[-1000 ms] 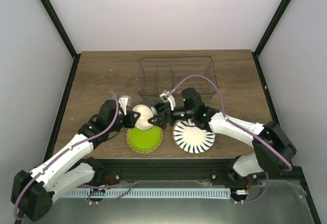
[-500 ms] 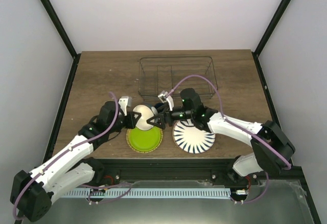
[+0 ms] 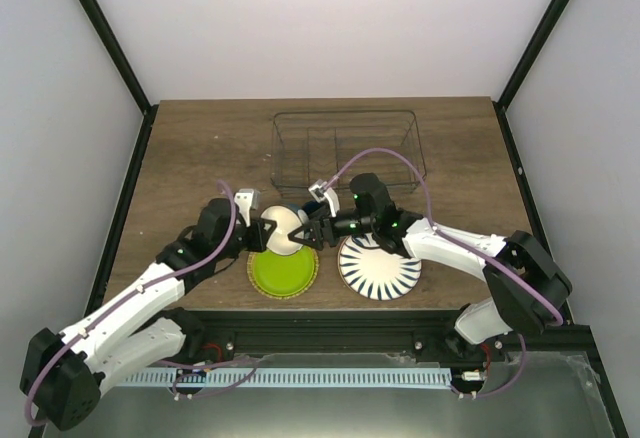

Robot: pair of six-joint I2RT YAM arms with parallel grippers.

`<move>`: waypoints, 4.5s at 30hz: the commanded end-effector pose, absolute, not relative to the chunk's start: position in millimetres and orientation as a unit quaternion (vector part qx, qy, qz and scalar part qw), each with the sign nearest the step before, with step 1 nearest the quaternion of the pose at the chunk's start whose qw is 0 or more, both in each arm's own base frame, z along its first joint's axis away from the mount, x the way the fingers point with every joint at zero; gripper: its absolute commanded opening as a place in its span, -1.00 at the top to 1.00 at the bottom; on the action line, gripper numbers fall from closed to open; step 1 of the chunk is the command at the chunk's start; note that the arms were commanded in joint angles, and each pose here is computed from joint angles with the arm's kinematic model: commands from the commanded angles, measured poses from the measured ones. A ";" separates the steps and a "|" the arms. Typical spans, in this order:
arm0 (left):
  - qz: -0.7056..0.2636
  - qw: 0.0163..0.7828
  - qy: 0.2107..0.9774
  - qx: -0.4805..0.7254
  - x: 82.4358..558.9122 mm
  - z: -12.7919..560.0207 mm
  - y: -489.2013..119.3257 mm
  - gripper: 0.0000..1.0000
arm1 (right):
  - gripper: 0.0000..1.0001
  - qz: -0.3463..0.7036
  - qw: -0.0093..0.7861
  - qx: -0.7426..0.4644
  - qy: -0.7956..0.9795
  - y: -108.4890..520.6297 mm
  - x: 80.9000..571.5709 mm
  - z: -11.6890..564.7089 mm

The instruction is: Load the mixed dishes into the dish rack

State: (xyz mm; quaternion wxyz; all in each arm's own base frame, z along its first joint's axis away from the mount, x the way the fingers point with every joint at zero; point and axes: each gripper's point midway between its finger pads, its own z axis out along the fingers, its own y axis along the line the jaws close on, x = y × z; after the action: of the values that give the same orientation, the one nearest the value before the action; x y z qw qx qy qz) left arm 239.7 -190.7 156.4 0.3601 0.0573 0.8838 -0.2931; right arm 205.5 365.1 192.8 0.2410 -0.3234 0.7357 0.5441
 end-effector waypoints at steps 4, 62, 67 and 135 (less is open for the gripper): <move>-0.341 0.370 0.862 0.060 246.1 169.2 -210.3 1.00 | 0.38 0.555 0.275 -0.374 0.690 376.9 199.3 219.3; -0.209 0.416 0.885 0.032 245.8 162.0 -154.3 -0.99 | 0.57 -0.275 0.413 -0.151 0.855 164.0 435.7 216.3; -0.213 0.417 0.883 0.031 243.8 161.6 -154.2 -0.99 | 0.62 -0.287 0.416 -0.158 0.848 156.7 460.1 210.1; -0.215 0.399 0.890 0.043 252.3 148.9 -165.7 -1.00 | -1.00 -0.288 0.292 -0.276 0.869 143.8 512.0 104.4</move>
State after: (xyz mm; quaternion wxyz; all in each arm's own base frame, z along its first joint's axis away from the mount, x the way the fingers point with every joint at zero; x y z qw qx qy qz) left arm 250.1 -163.1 146.0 0.3924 0.0383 0.8948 -0.2093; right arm 508.9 127.2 79.4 0.2662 -0.2828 0.8669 -0.3126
